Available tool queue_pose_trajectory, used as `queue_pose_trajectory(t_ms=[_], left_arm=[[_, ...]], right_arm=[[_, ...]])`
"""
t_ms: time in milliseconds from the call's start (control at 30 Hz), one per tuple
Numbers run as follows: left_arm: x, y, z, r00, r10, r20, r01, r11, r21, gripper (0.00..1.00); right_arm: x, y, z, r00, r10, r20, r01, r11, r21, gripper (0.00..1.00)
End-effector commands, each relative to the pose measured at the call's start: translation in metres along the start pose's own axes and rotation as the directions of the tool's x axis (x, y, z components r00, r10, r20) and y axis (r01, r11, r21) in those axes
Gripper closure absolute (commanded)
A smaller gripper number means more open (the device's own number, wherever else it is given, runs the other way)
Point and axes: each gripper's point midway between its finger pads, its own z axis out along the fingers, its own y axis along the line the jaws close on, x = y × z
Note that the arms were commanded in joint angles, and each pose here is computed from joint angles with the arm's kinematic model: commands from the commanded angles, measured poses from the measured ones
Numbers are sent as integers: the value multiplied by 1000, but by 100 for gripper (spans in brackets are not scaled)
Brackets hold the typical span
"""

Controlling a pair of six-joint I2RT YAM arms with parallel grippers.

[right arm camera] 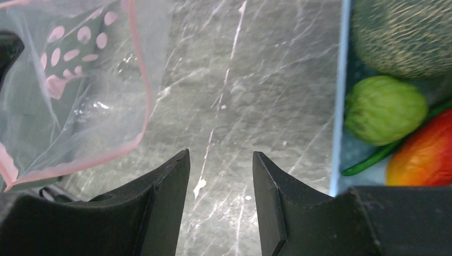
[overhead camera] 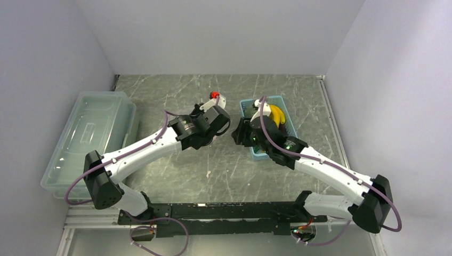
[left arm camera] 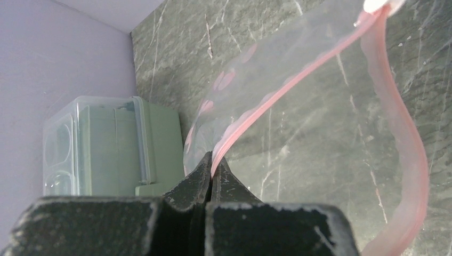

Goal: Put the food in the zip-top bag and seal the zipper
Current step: Open the zipper of the food storage bag at the center of the board, then pick up the fake vegetable from the bin.

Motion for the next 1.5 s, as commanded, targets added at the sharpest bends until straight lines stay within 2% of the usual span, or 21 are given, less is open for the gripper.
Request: queue_pose_trajectory(t_ms=[0, 267, 400, 500, 1033, 1133, 1467], left_arm=[[-5, 11, -10, 999, -29, 29, 30, 999, -20, 100], [-2, 7, -13, 1000, -9, 26, 9, 1000, 3, 100], [-5, 11, -16, 1000, 1, 22, -1, 1000, 0, 100], [-7, 7, -20, 1000, -9, 27, 8, 999, 47, 100], [3, -8, -21, 998, -56, 40, 48, 984, 174, 100], [7, -11, -22, 998, -61, 34, 53, 979, 194, 100], [11, -12, -26, 996, -78, 38, 67, 972, 226, 100]], right_arm=[[-44, -18, -18, 992, -59, 112, 48, 993, 106, 49], [-78, -56, -39, 979, -142, 144, 103, 964, 245, 41], [-82, -78, -45, 980, -163, 114, 118, 938, 324, 38], [-82, -101, -47, 984, -162, 73, 122, 913, 389, 36], [-43, -172, -22, 984, -69, -164, 149, 826, 543, 31], [-35, -190, -20, 978, -39, -203, 157, 783, 602, 29], [-7, -227, -6, 963, 58, -263, 142, 722, 677, 27]])
